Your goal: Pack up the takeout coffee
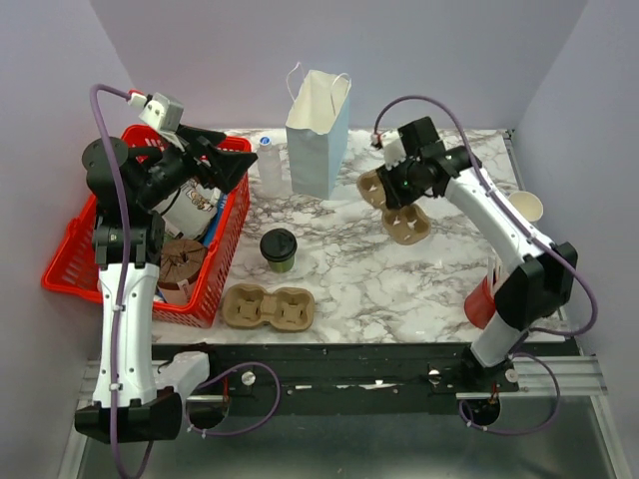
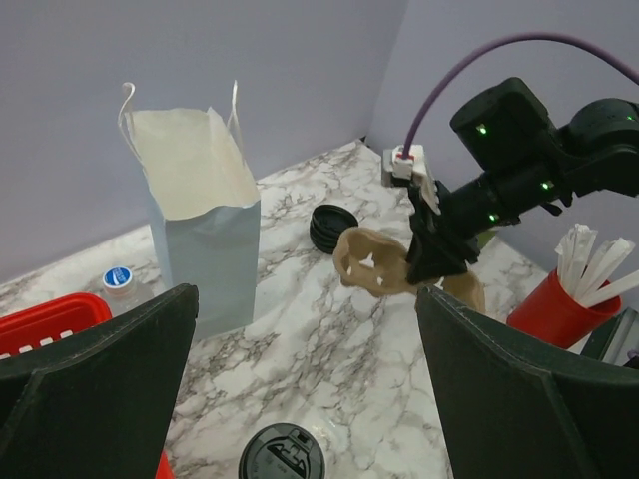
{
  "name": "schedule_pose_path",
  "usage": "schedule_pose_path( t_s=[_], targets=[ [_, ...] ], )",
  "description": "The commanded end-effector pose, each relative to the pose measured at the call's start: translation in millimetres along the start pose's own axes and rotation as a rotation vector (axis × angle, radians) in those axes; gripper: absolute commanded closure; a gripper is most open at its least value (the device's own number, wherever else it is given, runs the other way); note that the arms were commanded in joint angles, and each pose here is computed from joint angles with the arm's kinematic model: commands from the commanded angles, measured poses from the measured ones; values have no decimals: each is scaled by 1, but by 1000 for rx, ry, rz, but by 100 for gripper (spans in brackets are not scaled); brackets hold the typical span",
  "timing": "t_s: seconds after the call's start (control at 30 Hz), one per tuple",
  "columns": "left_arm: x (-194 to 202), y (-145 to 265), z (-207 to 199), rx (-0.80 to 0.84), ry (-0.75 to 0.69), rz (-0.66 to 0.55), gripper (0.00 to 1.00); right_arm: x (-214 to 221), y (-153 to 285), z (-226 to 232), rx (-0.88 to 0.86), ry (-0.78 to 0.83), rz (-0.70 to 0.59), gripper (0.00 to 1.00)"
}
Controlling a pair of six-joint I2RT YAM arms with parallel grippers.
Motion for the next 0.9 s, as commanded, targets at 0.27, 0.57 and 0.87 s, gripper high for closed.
schedule_pose_path(
  t_s=[0.27,0.57,0.87],
  targets=[
    [-7,-5,9,-25,-51,6,2,89,-19,-125,319,-428,265,99],
    [-6,-6,10,-27,-47,14,2,150,-24,-137,388,-551,420,100],
    [0,-4,11,-33,-38,29,1,184,-32,-156,388,-555,484,99]
  ],
)
Point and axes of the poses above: each gripper's point midway between its finger pads, its own y axis back along the fingers, its own z axis along the line the jaws close on, x = y × z, the point moved 4 cm from there along y, back along the fingers, and after that the axes turned 13 degrees about y, right-handed, at the moved point
